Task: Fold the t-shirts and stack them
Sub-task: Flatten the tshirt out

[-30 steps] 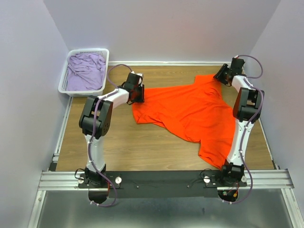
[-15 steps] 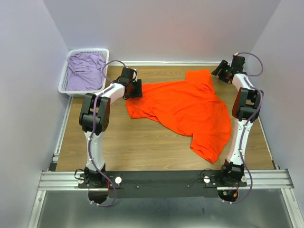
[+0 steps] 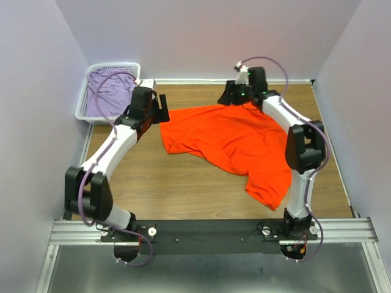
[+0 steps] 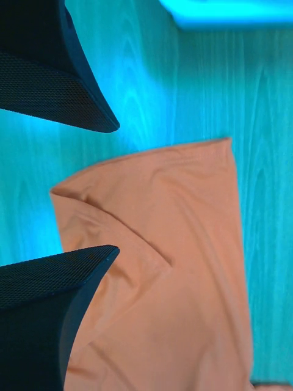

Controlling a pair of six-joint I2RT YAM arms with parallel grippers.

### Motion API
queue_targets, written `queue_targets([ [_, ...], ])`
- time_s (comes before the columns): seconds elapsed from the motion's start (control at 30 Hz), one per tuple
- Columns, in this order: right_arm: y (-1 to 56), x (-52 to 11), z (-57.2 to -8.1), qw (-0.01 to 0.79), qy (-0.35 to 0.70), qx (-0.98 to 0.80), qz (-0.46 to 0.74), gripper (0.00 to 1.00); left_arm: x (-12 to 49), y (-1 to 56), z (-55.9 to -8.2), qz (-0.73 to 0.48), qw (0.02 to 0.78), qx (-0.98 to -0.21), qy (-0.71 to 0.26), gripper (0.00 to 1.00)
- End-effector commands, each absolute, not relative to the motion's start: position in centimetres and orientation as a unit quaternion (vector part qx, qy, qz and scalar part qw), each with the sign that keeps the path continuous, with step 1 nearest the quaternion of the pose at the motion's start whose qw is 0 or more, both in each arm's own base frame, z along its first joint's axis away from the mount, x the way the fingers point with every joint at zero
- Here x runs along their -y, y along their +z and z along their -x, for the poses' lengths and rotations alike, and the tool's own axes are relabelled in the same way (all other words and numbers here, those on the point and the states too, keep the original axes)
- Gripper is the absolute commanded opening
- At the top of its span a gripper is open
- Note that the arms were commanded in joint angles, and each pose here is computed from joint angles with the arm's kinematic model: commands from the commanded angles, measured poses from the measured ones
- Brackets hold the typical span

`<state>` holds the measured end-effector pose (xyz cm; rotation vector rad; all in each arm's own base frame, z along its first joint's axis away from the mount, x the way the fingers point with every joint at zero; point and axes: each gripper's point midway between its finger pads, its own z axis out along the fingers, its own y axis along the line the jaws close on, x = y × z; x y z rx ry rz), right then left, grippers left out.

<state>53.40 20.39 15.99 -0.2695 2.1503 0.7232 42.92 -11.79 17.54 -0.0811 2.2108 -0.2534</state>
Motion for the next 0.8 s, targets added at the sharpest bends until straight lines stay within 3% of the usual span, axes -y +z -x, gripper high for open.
queue_targets([
  [0.0, 10.1, -25.7, -49.4, 0.333, 0.334, -0.861, 0.19, 0.58, 9.2, 20.2, -40.6, 0.052, 0.487, -0.869, -0.068, 0.83],
  [0.23, 5.9, -31.6, -47.5, 0.285, 0.364, -0.852, 0.244, 0.51, 7.5, 22.1, -35.4, 0.052, 0.513, -0.855, -0.065, 0.82],
  [0.77, 3.4, -35.9, -45.2, 0.243, 0.404, -0.836, 0.28, 0.47, 6.8, 20.3, -33.3, 0.057, 0.497, -0.864, -0.06, 0.83],
])
